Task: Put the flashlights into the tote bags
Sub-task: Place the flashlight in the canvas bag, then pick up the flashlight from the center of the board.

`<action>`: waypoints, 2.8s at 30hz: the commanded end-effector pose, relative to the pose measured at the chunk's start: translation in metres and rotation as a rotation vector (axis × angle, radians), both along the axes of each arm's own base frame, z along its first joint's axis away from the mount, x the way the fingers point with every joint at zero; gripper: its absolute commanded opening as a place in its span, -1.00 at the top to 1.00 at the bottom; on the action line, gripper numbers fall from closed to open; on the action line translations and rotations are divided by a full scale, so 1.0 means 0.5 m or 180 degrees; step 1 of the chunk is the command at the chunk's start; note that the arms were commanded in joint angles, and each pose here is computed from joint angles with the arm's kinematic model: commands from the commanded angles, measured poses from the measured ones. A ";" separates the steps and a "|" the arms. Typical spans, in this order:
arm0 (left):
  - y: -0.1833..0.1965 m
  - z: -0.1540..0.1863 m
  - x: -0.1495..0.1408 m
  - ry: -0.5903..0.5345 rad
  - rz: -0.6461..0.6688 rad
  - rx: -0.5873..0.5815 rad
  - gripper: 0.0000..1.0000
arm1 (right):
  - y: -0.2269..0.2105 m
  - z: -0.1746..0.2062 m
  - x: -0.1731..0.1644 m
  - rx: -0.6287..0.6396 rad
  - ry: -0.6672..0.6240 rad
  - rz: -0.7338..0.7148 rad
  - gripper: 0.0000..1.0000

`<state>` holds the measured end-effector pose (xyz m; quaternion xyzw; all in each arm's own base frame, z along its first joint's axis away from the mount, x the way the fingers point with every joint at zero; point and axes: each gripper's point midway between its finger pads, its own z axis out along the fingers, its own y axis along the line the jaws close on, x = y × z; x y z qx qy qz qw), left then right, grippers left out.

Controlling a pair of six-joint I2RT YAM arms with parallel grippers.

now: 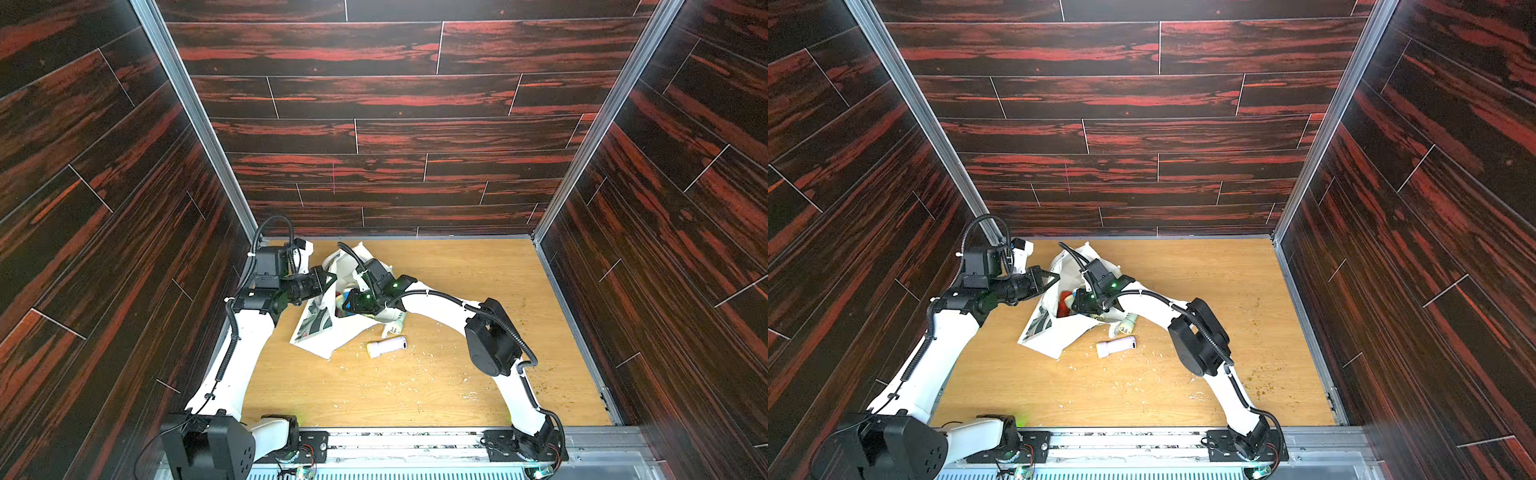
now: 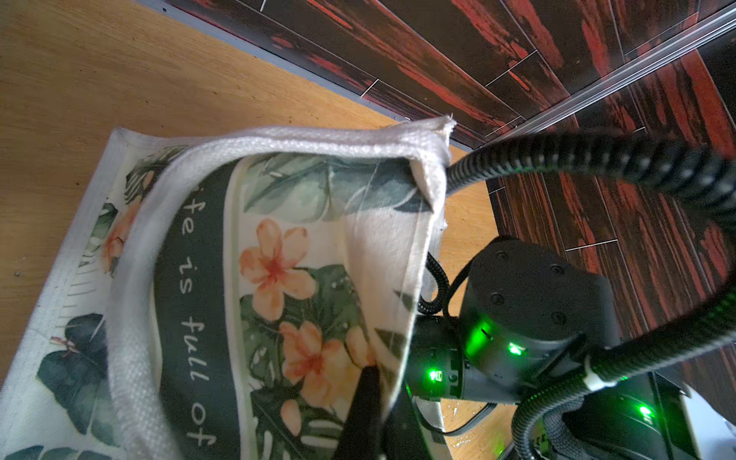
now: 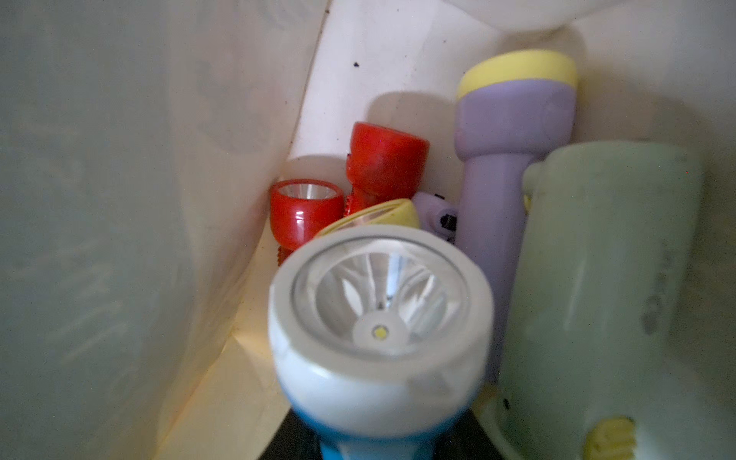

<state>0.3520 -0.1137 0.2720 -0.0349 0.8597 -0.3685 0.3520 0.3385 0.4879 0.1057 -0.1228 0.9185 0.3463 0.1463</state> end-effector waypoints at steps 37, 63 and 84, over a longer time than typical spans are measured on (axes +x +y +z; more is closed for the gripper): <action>0.093 -0.006 -0.007 0.0092 0.0507 0.0641 1.00 | -0.108 0.341 -0.008 0.0678 -0.1645 -0.0001 -0.67; 0.226 -0.028 -0.019 0.0182 0.1401 0.1232 1.00 | -0.366 0.092 -0.030 -0.0719 -0.0819 -0.1536 -0.28; 0.241 -0.024 -0.037 0.0154 0.1521 0.1316 1.00 | -0.347 -0.068 0.021 -0.1547 0.0248 -0.1682 -0.32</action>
